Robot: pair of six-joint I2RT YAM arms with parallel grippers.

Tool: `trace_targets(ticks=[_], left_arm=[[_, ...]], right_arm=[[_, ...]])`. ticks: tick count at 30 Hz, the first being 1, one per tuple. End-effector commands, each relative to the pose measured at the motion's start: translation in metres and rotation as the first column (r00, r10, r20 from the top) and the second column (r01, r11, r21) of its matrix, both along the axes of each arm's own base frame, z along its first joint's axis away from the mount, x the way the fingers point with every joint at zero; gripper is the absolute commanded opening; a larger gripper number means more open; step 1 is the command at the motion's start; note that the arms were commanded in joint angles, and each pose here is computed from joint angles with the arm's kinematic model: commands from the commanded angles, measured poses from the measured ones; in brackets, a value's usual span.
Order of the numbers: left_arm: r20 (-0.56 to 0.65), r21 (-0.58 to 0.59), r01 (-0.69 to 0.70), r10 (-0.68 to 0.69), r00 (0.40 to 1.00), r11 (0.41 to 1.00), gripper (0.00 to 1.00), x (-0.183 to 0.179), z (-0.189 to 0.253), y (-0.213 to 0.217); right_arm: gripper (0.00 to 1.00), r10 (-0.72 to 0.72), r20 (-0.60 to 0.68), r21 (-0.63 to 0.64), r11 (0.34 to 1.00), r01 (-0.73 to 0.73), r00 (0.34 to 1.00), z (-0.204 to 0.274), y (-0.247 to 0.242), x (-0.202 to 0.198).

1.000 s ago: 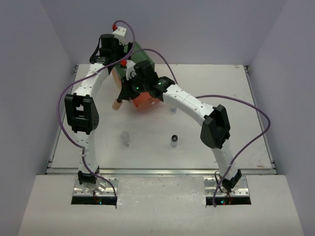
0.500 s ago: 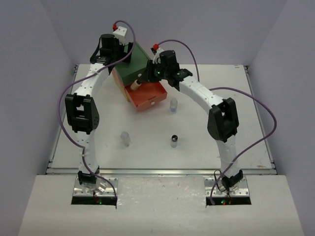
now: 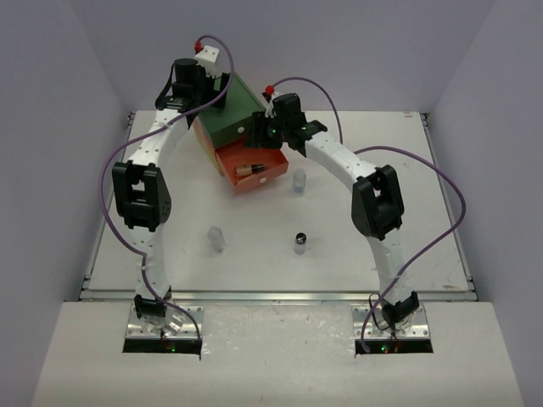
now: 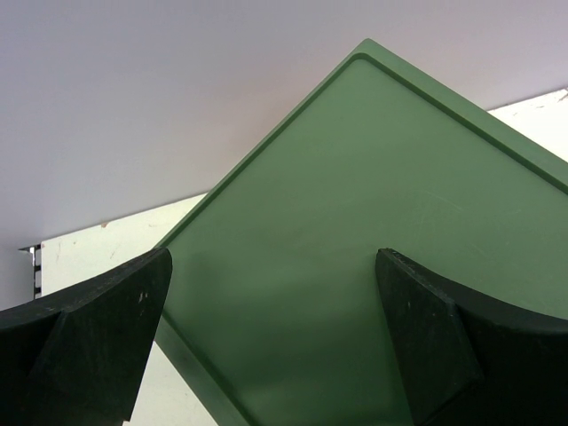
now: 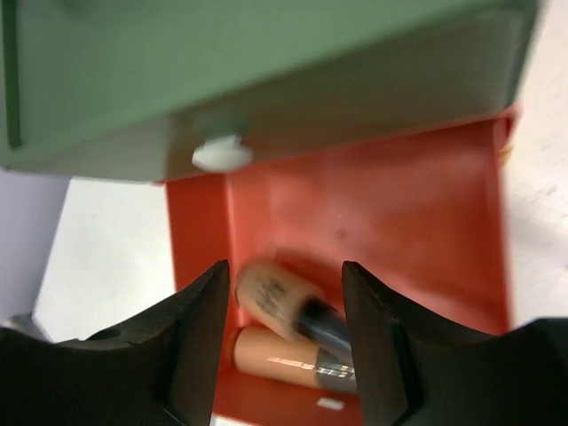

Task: Organize the makeup

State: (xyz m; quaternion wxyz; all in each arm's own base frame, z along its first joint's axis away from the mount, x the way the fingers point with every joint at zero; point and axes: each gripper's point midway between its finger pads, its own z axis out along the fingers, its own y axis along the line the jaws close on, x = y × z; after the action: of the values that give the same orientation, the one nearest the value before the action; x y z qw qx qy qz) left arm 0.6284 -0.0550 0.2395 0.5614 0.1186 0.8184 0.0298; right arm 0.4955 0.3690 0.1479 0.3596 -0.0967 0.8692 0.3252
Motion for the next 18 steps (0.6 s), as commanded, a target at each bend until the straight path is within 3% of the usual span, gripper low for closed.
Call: trace_targets(ticks=[1,4,7,13,18], left_arm=[[-0.170,0.053,-0.002,0.012,0.985,0.999,1.00,-0.012,-0.060,0.007],[-0.172,0.057,-0.004,0.014,0.985,0.998,1.00,-0.012,-0.061,0.008],[-0.175,0.053,-0.002,0.012,0.984,0.999,1.00,-0.012,-0.063,0.007],[-0.177,0.051,-0.006,0.015,0.984,0.999,1.00,-0.011,-0.064,0.007],[-0.180,0.045,-0.006,0.015,0.984,0.999,1.00,-0.011,-0.067,0.006]], right_arm=[[0.57,-0.031,0.205,-0.098,0.994,0.052,0.978,0.052,-0.019,0.033],[0.59,-0.007,0.306,-0.129,0.991,0.049,0.952,0.087,-0.025,0.037],[0.58,0.022,0.351,-0.124,0.992,0.023,0.936,0.122,-0.029,0.016],[0.49,-0.053,0.200,-0.231,0.968,0.100,0.978,0.061,-0.048,-0.067],[0.46,-0.157,0.099,-0.163,0.972,0.172,0.983,0.029,-0.053,-0.118]])
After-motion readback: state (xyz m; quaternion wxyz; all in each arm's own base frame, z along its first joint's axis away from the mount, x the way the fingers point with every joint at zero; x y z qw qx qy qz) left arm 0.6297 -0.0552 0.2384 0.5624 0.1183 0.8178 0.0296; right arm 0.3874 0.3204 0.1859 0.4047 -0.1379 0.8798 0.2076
